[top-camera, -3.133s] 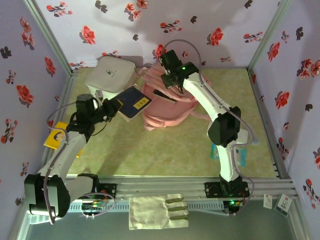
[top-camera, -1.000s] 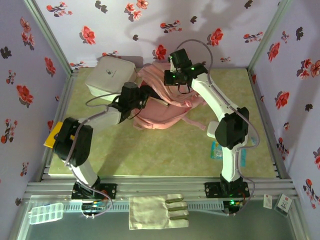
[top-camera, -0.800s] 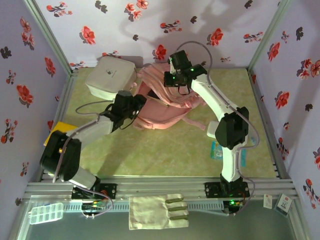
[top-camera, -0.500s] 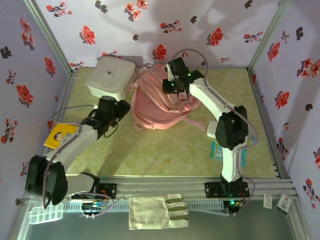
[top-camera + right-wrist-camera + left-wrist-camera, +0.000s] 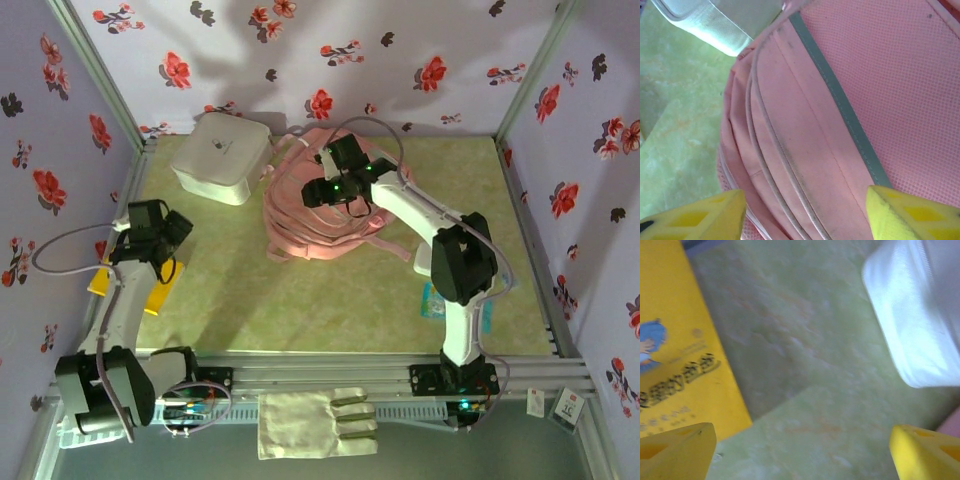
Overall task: Pack the student bag
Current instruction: Close the student bag at the top-center of the table, then move the book to the middle-left of the table.
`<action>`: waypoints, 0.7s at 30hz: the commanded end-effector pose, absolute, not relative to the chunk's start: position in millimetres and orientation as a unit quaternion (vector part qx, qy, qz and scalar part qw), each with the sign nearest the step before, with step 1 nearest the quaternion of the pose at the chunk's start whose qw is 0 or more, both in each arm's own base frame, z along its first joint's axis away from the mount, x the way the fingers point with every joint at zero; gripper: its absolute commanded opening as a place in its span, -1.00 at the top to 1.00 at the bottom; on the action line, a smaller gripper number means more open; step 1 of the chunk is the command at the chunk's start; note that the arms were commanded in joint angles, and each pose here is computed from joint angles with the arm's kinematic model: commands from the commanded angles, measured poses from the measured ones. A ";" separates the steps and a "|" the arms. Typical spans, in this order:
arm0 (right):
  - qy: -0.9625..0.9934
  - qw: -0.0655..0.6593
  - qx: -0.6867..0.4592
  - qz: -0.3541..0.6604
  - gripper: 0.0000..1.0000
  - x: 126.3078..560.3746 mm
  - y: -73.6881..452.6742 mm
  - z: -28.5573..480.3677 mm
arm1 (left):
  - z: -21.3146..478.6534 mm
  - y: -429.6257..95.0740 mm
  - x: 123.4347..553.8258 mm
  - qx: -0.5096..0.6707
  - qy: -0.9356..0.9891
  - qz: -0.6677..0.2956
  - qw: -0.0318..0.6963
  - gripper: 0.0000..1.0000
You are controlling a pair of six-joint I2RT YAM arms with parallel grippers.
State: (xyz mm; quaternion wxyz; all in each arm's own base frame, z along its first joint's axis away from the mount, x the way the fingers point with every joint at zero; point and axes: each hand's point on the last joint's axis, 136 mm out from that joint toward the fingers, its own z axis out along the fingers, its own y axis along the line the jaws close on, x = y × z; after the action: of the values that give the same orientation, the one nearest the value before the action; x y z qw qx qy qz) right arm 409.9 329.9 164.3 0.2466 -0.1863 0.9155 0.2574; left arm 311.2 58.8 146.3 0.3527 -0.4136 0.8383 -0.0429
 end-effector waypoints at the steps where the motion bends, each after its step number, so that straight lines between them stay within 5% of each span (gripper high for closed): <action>1: 0.894 0.285 -0.178 0.296 -0.30 412.5 341.4 197.6 | 129.2 73.6 305.9 -0.391 0.865 -0.002 0.314 -0.80; 16: 0.918 0.311 -0.059 0.237 -0.51 425.9 302.8 181.9 | 68.6 87.3 317.1 -0.367 0.898 0.012 0.241 -0.99; 21: 0.915 0.320 -0.062 0.237 -0.77 424.6 295.6 184.3 | 55.7 88.8 316.1 -0.366 0.903 0.009 0.226 -0.99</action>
State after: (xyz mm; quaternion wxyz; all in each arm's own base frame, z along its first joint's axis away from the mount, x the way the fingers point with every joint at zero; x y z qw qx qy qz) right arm 421.0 304.1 163.9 0.2869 -0.0712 0.9254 0.2371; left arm 316.7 90.1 63.9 0.2339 -0.3814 0.8942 0.0142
